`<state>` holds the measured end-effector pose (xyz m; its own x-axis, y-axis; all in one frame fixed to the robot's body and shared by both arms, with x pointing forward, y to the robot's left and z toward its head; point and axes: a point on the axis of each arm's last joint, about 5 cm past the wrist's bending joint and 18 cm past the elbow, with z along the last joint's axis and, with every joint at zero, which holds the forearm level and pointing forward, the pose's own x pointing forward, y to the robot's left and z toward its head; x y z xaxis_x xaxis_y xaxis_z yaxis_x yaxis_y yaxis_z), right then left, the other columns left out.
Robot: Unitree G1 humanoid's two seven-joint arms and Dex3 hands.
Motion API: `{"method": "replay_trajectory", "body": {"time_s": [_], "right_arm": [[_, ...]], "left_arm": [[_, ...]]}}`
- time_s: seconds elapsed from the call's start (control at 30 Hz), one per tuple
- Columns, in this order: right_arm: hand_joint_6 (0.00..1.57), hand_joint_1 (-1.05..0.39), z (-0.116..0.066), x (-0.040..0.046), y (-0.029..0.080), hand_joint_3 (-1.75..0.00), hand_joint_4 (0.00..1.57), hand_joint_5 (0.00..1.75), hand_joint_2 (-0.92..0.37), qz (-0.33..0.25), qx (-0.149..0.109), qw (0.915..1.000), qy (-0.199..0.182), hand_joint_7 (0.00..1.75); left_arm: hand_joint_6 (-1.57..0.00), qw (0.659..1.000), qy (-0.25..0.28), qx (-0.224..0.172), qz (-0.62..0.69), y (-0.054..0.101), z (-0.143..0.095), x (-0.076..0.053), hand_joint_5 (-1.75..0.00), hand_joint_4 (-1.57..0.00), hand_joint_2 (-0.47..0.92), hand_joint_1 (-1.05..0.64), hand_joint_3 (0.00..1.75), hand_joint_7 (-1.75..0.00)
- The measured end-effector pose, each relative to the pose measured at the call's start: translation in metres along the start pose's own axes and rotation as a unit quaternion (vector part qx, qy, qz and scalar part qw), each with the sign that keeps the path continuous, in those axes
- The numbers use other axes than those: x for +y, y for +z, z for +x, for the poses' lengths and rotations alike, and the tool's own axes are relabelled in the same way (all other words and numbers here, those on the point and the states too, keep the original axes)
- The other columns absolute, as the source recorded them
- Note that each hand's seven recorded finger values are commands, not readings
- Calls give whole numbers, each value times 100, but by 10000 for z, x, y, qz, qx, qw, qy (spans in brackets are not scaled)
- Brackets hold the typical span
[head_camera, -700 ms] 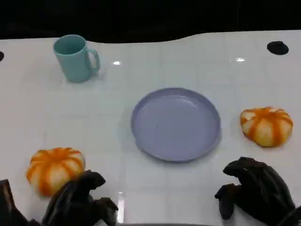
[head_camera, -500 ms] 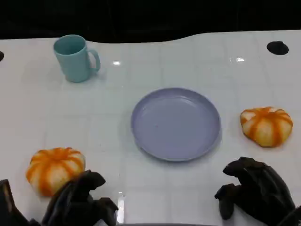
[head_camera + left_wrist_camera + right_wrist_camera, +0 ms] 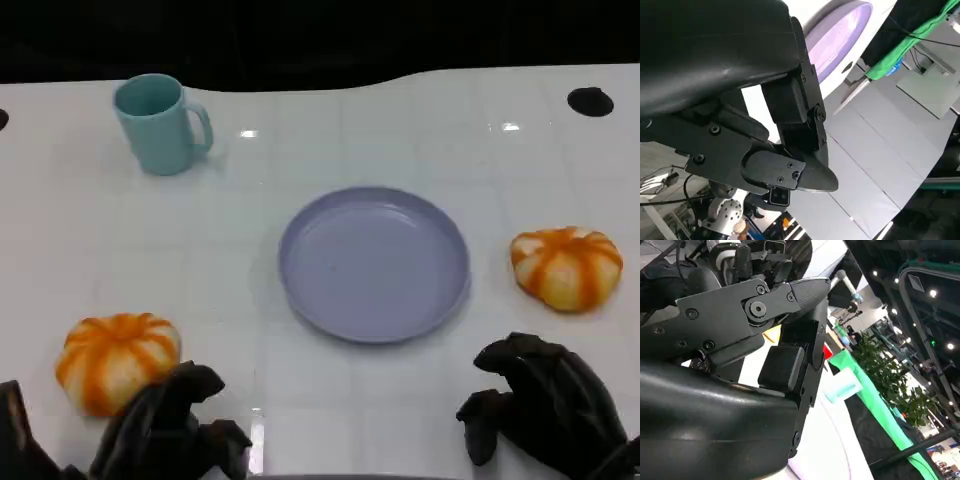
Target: Grasp the bread from the table and place it into the plate.
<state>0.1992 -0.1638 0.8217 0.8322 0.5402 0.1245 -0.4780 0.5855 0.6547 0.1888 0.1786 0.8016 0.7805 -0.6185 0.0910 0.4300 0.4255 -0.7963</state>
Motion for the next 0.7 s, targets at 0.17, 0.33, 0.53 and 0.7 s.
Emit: {"method": "replay_trajectory", "body": {"time_s": [0.17,0.33,0.53,0.7], "right_arm": [[157,-77,0,0,1,-1,149,87,-92,-18,-11,10000,-1,36],[157,-77,0,0,2,-2,149,87,-92,-18,-11,10000,5,36],[157,-75,0,-1,2,-3,148,87,-92,-24,-19,10000,24,34],[157,-75,-1,-2,0,-3,148,86,-92,-17,-19,10000,35,34]], "left_arm": [[-157,10000,3,-15,14,0,-1,2,-55,-157,92,-63,17,-25],[-155,9998,-44,-101,166,13,-5,11,-41,-157,92,-68,14,-15],[-150,9913,-103,-418,1247,137,-2,-27,-20,-157,90,-65,12,-4],[-140,9814,-23,-586,1825,236,24,-98,-16,-153,89,-65,9,-1]]}}
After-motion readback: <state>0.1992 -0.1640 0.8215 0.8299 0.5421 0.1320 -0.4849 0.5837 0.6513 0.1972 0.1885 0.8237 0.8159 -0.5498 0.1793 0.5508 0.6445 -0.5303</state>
